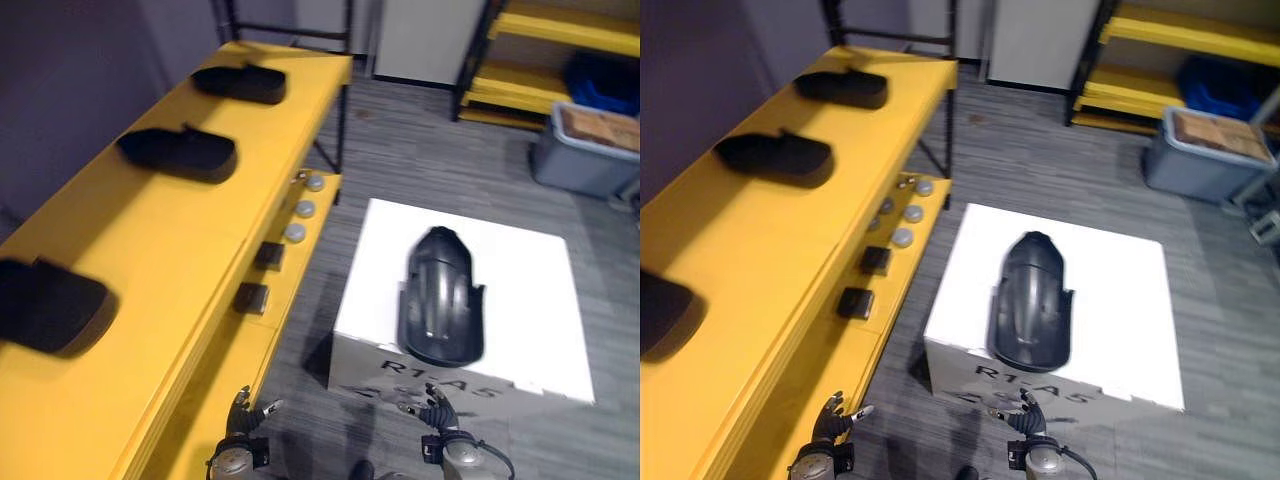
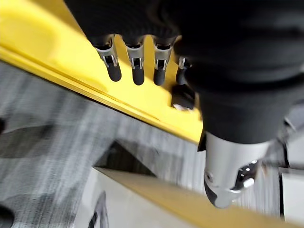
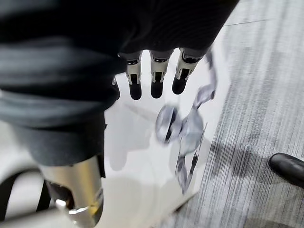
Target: Walk over and take plastic housings, then place them on the shelf
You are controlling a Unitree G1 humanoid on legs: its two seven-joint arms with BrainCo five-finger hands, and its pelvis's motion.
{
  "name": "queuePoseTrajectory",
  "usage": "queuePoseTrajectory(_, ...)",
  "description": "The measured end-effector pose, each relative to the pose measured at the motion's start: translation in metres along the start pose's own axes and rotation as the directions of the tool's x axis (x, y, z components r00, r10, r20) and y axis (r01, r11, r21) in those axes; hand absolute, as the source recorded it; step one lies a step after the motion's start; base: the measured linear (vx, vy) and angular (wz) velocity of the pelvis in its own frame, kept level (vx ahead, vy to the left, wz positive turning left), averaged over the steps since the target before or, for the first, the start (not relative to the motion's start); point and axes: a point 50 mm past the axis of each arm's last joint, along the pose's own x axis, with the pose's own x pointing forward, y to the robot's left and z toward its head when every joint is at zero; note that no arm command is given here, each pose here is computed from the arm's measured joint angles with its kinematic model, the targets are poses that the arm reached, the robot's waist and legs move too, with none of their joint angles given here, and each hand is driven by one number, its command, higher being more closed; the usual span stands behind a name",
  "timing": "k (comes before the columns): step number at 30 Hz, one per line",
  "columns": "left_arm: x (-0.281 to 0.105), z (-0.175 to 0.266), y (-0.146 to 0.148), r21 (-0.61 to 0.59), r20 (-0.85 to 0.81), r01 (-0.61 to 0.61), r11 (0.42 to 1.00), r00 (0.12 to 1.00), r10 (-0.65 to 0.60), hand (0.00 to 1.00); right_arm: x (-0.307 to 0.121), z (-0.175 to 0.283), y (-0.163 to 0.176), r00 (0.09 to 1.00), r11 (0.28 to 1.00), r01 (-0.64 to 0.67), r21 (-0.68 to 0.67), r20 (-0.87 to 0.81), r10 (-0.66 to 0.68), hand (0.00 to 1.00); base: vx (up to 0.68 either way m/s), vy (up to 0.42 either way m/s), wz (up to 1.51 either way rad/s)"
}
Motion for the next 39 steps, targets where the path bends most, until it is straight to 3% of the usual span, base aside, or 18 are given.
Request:
queuePoseTrajectory(12,0.000,-0.004,-0.004,0.016,-0.024,0.015,1.000,1.000,-0.015,0.00,-0.006,-0.018,-0.006,0.998,0.999,0.044,0.009,-0.054,-0.043,0.00,-0.02,-0.035,-0.61)
queuePoseTrajectory(17,0.002,-0.003,-0.001,0.015,-0.025,0.006,1.000,1.000,-0.005,0.00,-0.012,-0.029,-0.016,0.990,0.989,0.113,0.099,-0.096,-0.104,0.00,0.08,0.187,-0.27)
queuePoseTrajectory(23,-0.001,-0.011,0.023,0.013,-0.045,-0.061,0.998,0.997,0.061,0.00,-0.013,-0.010,-0.059,0.954,0.920,0.296,0.258,-0.032,-0.298,0.00,0.13,0.151,-0.05)
queuePoseTrajectory(26,-0.005,-0.017,0.034,-0.006,-0.057,-0.112,0.994,0.992,0.112,0.00,-0.021,0.020,-0.098,0.890,0.856,0.400,0.326,0.084,-0.448,0.00,0.11,0.068,-0.12)
queuePoseTrajectory(31,-0.014,-0.032,0.034,-0.018,-0.095,-0.119,0.993,0.989,0.117,0.00,-0.063,0.083,-0.154,0.676,0.761,0.528,0.377,0.355,-0.646,0.00,0.07,0.009,-0.09)
queuePoseTrajectory(35,-0.021,-0.044,0.025,-0.027,-0.133,-0.079,0.996,0.988,0.075,0.00,-0.091,0.130,-0.155,0.542,0.772,0.508,0.383,0.554,-0.632,0.00,0.01,-0.008,-0.05)
queuePoseTrajectory(39,-0.024,-0.051,0.019,-0.007,-0.157,-0.040,0.999,0.987,0.038,0.00,-0.090,0.166,-0.123,0.519,0.858,0.377,0.348,0.689,-0.507,0.00,-0.08,-0.010,0.00)
